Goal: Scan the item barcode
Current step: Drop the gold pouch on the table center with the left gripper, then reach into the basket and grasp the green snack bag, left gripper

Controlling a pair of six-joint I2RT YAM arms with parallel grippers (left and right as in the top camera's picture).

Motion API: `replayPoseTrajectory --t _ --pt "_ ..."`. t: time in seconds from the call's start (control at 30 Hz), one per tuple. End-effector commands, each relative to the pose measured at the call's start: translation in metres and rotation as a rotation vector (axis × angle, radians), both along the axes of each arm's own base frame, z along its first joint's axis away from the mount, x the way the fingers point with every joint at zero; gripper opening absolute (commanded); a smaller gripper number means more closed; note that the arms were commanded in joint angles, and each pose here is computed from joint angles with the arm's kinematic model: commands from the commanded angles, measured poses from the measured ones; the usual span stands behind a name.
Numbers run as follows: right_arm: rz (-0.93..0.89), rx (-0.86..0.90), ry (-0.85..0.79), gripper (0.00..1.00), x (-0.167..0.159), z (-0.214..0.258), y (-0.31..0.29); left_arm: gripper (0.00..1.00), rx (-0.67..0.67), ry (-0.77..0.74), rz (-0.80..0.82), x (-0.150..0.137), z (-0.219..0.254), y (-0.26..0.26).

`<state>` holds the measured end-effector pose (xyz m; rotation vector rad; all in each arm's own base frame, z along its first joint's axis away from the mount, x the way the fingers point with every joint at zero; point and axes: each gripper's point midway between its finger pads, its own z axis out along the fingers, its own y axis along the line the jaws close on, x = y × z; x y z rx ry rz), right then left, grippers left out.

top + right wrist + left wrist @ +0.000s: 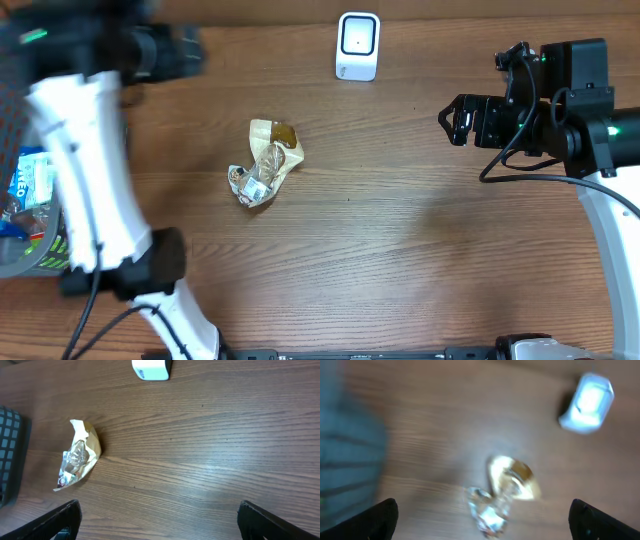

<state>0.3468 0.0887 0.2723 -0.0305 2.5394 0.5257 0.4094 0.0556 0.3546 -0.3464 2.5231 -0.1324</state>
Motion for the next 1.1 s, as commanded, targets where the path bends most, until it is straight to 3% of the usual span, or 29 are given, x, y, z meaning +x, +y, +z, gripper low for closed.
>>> replayPoseTrajectory --t 0.0,0.2,0.3,0.57,0.93,1.07 --pt "0.01 0.007 -0.023 1.0 -0.002 0.011 0.002 1.0 0.027 -0.069 0.201 -0.046 0.031 0.074" --pt "0.011 0.007 -0.024 1.0 -0.002 0.011 0.002 1.0 -0.043 0.046 0.583 -0.131 0.002 0.176" --pt "0.011 0.007 -0.023 1.0 -0.002 0.01 0.002 0.99 -0.087 0.098 0.689 -0.147 -0.026 0.206" --pt "0.011 0.007 -0.023 1.0 -0.002 0.011 0.002 1.0 -0.079 0.185 0.686 -0.129 -0.134 0.25" --pt "0.011 0.007 -0.023 1.0 -0.002 0.01 0.002 1.0 0.053 0.278 0.673 -0.143 -0.245 0.269" --pt "0.011 0.007 -0.023 1.0 -0.002 0.01 0.002 0.91 0.054 0.297 0.649 -0.149 -0.278 0.262"
